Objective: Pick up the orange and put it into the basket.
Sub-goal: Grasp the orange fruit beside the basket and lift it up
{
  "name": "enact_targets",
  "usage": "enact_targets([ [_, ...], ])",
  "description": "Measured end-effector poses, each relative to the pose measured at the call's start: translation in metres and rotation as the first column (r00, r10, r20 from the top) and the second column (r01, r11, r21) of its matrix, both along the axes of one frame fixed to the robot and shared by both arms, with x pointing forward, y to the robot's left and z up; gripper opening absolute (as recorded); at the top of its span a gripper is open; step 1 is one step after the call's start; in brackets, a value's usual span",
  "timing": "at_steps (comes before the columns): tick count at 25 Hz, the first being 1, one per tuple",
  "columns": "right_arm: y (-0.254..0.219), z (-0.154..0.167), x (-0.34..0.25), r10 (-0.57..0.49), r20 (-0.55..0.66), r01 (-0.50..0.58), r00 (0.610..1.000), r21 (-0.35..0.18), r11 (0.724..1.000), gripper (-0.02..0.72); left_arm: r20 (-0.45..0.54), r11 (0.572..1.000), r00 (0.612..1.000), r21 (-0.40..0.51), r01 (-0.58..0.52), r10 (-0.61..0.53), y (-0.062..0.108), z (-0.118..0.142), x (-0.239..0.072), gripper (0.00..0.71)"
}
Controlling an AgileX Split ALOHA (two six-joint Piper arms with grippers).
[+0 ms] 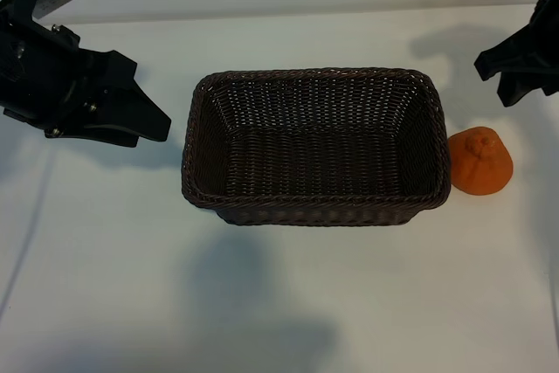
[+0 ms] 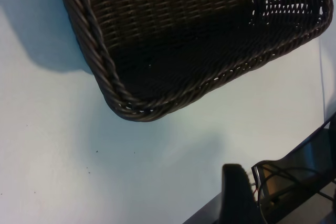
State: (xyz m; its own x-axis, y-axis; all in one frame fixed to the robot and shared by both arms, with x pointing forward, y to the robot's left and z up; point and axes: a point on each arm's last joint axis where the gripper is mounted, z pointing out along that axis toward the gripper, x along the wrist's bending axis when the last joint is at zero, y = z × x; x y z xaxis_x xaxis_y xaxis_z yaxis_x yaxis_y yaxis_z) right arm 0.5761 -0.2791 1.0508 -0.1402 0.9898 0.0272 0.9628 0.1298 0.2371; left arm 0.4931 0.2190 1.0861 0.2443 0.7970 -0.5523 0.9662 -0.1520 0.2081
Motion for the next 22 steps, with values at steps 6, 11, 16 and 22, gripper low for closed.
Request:
enact_targets([
  [6,0.001,-0.019,0.011,-0.009,-0.028,0.009,1.0,0.004,1.0,0.469,0.0,1.0,1.0,0.0,0.0,0.0,0.0,0.0,0.0,0.467],
  [11,0.001,-0.035,0.017,-0.017,-0.067,0.017,0.998,0.006,1.0,0.47,0.0,1.0,1.0,0.0,0.0,0.0,0.0,0.0,0.0,0.467],
  [16,0.001,-0.051,0.023,-0.018,-0.102,0.018,0.995,0.003,1.0,0.47,0.0,1.0,1.0,0.0,0.0,0.0,0.0,0.0,0.0,0.467],
  [22,0.001,-0.066,0.025,-0.02,-0.093,0.02,0.995,-0.001,1.0,0.47,0.0,1.0,1.0,0.0,0.0,0.0,0.0,0.0,0.0,0.467],
])
